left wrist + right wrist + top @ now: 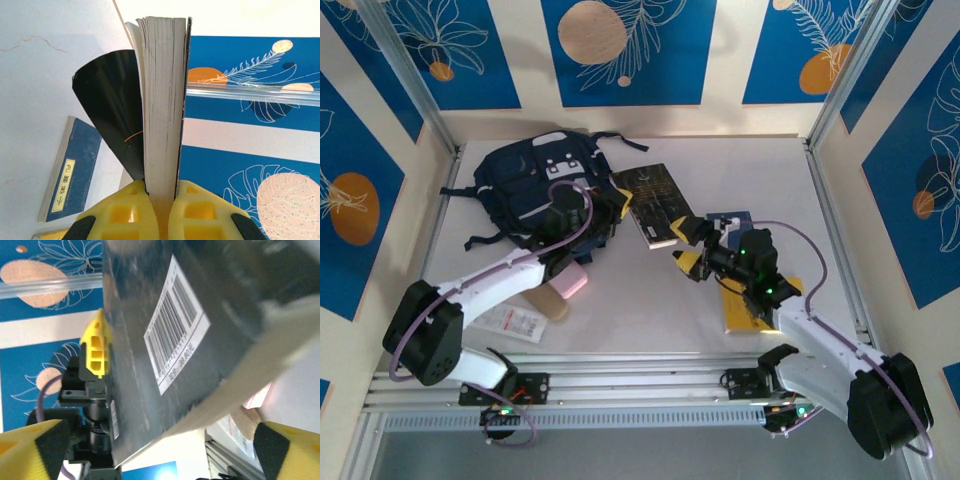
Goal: Pack the student bag
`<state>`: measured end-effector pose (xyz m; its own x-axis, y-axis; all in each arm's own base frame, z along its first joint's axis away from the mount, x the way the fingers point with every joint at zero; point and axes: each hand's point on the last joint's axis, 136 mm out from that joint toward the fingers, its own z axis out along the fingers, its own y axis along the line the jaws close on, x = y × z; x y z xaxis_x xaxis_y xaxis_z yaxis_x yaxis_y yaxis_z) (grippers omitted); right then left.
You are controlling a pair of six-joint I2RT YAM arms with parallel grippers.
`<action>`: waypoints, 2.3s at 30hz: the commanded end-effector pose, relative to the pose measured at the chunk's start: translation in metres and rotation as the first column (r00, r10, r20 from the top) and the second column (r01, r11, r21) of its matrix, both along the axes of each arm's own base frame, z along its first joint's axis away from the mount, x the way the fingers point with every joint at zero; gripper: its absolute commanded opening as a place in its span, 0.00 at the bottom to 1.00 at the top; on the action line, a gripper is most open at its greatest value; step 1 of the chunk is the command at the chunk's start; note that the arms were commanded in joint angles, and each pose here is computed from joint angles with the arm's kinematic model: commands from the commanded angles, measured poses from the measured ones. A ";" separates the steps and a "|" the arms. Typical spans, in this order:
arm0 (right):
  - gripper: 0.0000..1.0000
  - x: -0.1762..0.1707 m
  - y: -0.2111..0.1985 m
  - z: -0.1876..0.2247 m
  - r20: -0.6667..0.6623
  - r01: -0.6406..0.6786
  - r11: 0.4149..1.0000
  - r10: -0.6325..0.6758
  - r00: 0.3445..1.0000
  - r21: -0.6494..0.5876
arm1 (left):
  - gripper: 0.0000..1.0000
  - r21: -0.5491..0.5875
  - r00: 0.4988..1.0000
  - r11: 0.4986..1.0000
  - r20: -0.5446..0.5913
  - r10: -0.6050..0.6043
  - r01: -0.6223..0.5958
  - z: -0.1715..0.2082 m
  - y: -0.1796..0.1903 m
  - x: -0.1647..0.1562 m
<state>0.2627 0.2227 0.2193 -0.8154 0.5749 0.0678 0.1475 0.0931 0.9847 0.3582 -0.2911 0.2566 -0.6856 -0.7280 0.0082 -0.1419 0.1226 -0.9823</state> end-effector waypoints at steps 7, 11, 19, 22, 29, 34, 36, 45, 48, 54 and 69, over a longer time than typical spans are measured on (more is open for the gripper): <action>0.56 0.025 -0.002 0.041 0.137 0.143 0.989 -0.137 0.981 -0.034 | 0.00 -0.066 0.995 0.997 0.093 0.038 -0.032 0.036 0.000 -0.021; 0.37 0.028 -0.019 0.041 0.162 0.255 0.964 -0.240 0.957 -0.080 | 0.00 -0.047 0.996 0.998 0.077 0.043 -0.039 0.028 -0.001 -0.026; 0.07 0.027 -0.025 0.041 0.188 0.255 0.959 -0.230 0.955 -0.121 | 0.25 0.060 0.998 0.998 0.068 -0.007 0.002 0.013 -0.008 -0.032; 0.00 0.023 -0.041 0.036 0.187 0.279 0.942 -0.245 0.951 -0.184 | 0.63 0.207 0.992 0.978 0.114 -0.050 0.025 0.013 0.000 -0.037; 0.00 0.003 -0.072 0.031 0.256 0.249 0.879 -0.152 0.955 -0.408 | 0.81 0.806 0.948 0.578 0.068 -0.311 0.131 0.003 0.047 -0.038; 0.00 -0.008 -0.072 0.022 0.277 0.181 0.852 -0.044 0.960 -0.491 | 0.82 0.900 0.884 0.318 -0.134 -0.448 0.298 -0.023 0.073 -0.021; 0.00 -0.009 -0.068 0.021 0.282 0.140 0.850 0.011 0.959 -0.508 | 0.83 0.890 0.864 0.303 -0.170 -0.475 0.342 -0.035 0.081 -0.010; 0.00 -0.018 -0.047 0.024 0.339 0.021 0.862 0.176 0.924 -0.506 | 0.87 0.882 0.879 0.233 -0.314 -0.360 0.410 -0.076 0.151 0.077; 0.00 -0.022 -0.045 0.018 0.336 0.003 0.869 0.189 0.923 -0.495 | 0.88 0.882 0.881 0.206 -0.349 -0.320 0.424 -0.090 0.172 0.101; 0.00 -0.027 -0.041 0.012 0.325 -0.037 0.866 0.226 0.918 -0.498 | 0.84 0.810 0.816 0.205 -0.466 -0.342 0.549 -0.133 0.182 0.117; 0.00 -0.024 -0.045 -0.006 0.300 -0.045 0.865 0.221 0.928 -0.499 | 0.50 0.617 0.728 0.429 -0.384 -0.567 0.659 -0.141 0.124 0.105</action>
